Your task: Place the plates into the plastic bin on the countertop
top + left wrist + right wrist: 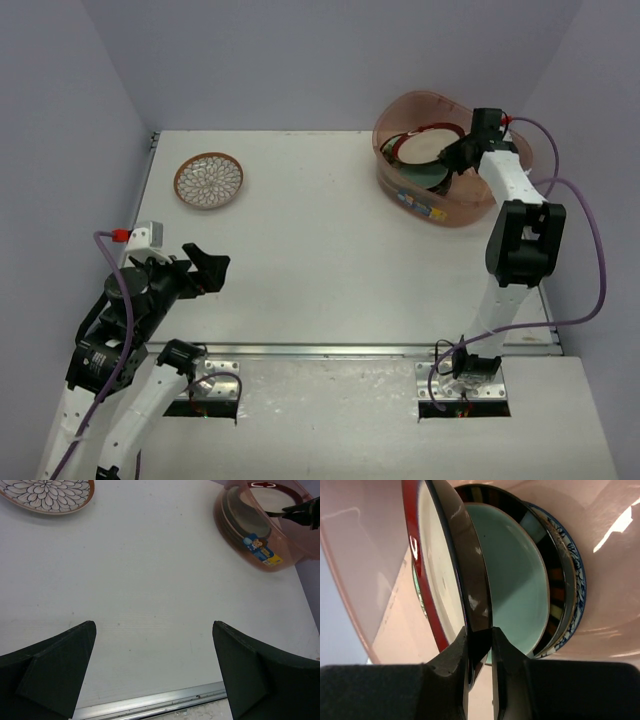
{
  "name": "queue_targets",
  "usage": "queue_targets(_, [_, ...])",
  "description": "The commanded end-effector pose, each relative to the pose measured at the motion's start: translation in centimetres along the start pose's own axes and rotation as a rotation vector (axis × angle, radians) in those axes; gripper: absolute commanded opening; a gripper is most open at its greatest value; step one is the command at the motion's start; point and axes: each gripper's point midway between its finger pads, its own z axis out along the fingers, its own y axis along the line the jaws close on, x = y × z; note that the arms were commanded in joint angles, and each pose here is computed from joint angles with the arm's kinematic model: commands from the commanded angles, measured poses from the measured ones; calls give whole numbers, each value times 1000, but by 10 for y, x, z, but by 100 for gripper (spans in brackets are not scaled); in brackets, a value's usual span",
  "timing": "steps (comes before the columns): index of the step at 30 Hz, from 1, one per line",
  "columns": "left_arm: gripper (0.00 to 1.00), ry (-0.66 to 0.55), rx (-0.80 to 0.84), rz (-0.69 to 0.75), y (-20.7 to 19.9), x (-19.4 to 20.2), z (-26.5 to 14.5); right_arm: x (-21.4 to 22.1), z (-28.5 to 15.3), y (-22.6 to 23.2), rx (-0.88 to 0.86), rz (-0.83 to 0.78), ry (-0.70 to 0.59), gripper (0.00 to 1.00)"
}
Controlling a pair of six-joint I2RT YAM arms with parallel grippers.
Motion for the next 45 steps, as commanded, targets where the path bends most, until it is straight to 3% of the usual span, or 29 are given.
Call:
queue_targets(1, [100, -28, 37, -2, -9, -9, 0, -16, -17, 61, -220, -45, -18, 1])
queue_targets(2, [100, -29, 38, -2, -9, -9, 0, -13, -16, 61, -218, -53, 0, 4])
queue_targets(4, [100, -32, 36, -2, -9, -10, 0, -8, -13, 53, -193, -79, 22, 26])
queue_targets(6, [100, -29, 33, -2, -8, -10, 0, -3, -14, 44, -158, -99, 42, 41])
queue_targets(8, [100, -27, 32, -5, -8, -9, 0, 2, -14, 31, -117, -135, 55, 48])
queue_targets(10, [100, -26, 28, -6, -8, -9, 1, 3, -12, 21, -75, -174, 62, 63])
queue_targets(11, [100, -25, 27, -7, -8, -9, 1, 4, -11, 17, -51, -174, 70, 64])
queue_targets(13, [100, -17, 22, -10, -8, -9, 3, 7, -7, 7, -8, -228, 99, 80])
queue_targets(20, [100, 8, -37, -30, 0, -6, 10, 17, -4, -6, 73, -346, 194, 87])
queue_targets(21, [100, 21, -60, -47, 2, -4, 14, 20, -3, -7, 77, -362, 210, 90])
queue_targets(22, [100, 34, -80, -58, 5, -2, 17, 21, -4, -4, 70, -383, 215, 99])
queue_targets(26, [100, 93, -106, -120, 1, 5, 34, 27, -6, -2, 77, -436, 255, 99])
queue_targets(29, [100, 89, -75, -178, -9, 4, 54, 35, -19, 16, -25, -468, 276, 99])
queue_targets(35, [100, 87, -120, -302, -9, 9, 95, 12, -93, 63, -126, -546, 88, 99])
queue_targets(38, [100, 10, -256, -385, 15, -6, 120, -2, -171, 103, -249, -594, -85, 99])
queue_targets(39, [100, 25, -271, -384, 17, -3, 128, 5, -170, 101, -247, -600, -72, 99])
queue_targets(42, [100, -8, -336, -493, 39, -23, 158, 10, -244, 116, -419, -590, -141, 99])
queue_targets(45, [100, -21, -350, -602, 59, -36, 189, 55, -287, 99, -634, -583, -60, 99])
